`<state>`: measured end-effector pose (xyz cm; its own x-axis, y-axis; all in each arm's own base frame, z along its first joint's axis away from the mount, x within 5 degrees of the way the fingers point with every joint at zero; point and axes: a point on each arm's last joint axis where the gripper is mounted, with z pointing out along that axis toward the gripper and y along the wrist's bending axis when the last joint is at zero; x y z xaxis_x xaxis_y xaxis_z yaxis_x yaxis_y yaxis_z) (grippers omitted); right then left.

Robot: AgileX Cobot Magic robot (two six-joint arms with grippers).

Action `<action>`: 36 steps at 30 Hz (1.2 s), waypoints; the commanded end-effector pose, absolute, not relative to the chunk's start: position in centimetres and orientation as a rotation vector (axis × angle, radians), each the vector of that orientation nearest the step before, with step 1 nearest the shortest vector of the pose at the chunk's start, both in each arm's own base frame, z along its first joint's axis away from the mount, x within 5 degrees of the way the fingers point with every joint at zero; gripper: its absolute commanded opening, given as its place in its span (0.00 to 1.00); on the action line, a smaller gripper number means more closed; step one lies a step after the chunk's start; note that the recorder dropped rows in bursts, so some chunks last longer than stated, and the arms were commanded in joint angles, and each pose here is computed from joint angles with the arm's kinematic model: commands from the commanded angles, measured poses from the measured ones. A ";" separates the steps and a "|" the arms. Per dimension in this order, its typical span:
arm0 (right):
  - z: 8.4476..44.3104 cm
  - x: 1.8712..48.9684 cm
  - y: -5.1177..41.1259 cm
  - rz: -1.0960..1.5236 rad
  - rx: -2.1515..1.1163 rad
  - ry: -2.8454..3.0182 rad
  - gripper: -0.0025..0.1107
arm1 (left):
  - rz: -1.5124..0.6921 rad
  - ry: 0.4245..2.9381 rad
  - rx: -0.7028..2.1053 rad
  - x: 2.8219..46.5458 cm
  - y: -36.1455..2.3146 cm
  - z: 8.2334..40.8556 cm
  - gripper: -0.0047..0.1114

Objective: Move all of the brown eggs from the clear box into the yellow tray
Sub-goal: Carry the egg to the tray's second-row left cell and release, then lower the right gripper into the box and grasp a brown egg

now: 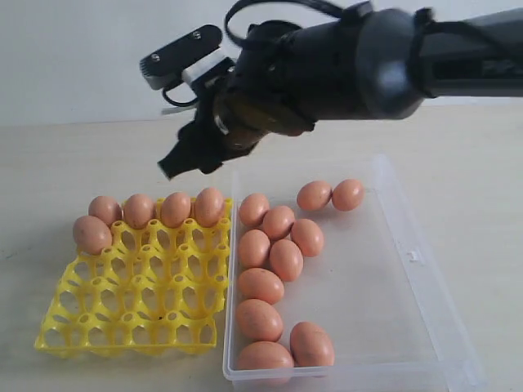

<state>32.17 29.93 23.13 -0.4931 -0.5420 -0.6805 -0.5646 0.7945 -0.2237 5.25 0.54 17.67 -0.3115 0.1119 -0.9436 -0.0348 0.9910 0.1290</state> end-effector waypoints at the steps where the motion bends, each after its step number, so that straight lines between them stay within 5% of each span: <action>1: 21.9 30.3 26.6 -0.082 -0.855 2.440 0.49 | 0.134 1.863 0.055 5.2 0.5 17.9 0.04; 11: 16.8 28.7 22.7 -0.105 -0.702 2.724 0.49 | 0.134 1.863 0.055 5.2 0.5 17.9 0.04; 18: 15.5 29.2 23.7 0.055 -0.622 2.692 0.59 | 0.134 1.863 0.055 5.2 0.5 17.9 0.04; 30: 11.2 29.9 24.7 0.098 -0.632 2.706 0.56 | 0.134 1.863 0.055 5.2 0.5 17.9 0.04; 33: 11.0 30.0 24.7 0.097 -0.632 2.707 0.41 | 0.134 1.863 0.055 5.2 0.5 17.9 0.04; 36: 11.7 30.2 24.9 0.101 -0.631 2.692 0.15 | 0.134 1.863 0.055 5.2 0.5 17.9 0.04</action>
